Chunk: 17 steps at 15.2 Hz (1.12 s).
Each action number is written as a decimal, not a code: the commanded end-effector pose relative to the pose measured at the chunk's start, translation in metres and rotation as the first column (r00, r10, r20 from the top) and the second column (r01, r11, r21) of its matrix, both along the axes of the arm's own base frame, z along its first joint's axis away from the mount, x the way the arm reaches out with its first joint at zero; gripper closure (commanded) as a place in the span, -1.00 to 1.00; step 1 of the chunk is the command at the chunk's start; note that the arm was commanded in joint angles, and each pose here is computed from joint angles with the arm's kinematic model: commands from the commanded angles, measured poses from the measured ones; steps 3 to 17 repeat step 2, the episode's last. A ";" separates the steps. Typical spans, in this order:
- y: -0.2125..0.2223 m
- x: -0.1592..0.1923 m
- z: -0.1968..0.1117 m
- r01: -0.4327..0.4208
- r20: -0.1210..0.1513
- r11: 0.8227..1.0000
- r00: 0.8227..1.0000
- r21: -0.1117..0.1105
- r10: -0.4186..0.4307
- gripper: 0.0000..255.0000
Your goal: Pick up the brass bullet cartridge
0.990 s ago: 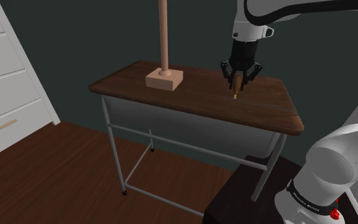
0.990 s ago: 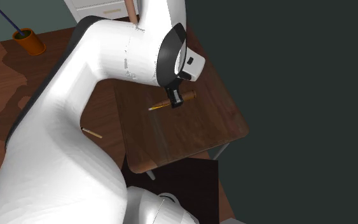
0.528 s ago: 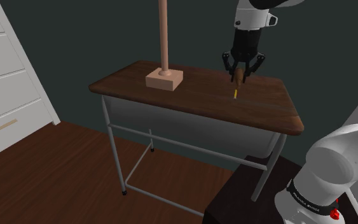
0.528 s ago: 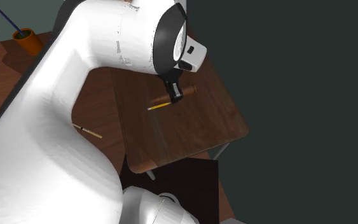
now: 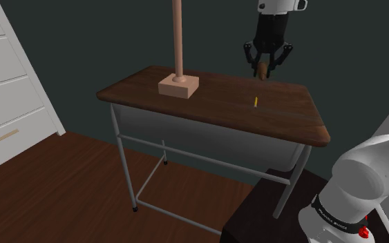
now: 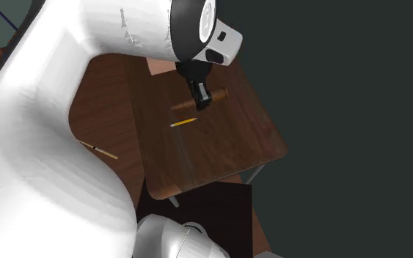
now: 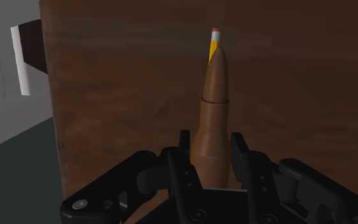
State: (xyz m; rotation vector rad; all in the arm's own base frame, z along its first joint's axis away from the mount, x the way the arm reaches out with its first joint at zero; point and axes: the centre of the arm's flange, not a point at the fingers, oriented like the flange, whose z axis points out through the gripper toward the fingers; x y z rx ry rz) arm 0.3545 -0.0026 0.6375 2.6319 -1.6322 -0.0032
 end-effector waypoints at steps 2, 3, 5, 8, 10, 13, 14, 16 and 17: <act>-0.001 0.000 0.007 0.000 0.000 1.000 1.000 0.000 0.000 1.00; -0.001 0.000 0.007 0.000 0.000 1.000 1.000 0.000 0.000 1.00; -0.001 0.000 0.007 0.000 0.000 1.000 1.000 0.000 0.000 1.00; -0.001 0.000 0.007 0.000 0.000 1.000 1.000 0.000 0.000 1.00; -0.001 0.000 0.007 0.000 0.000 1.000 1.000 0.000 0.000 1.00; -0.001 0.000 0.007 0.000 0.000 1.000 1.000 0.000 0.000 1.00; -0.001 0.000 0.007 0.000 0.000 1.000 1.000 0.000 0.000 1.00; -0.001 0.000 0.007 0.000 0.000 1.000 1.000 0.000 0.000 1.00; -0.001 0.000 0.007 0.000 0.000 1.000 1.000 0.000 0.000 1.00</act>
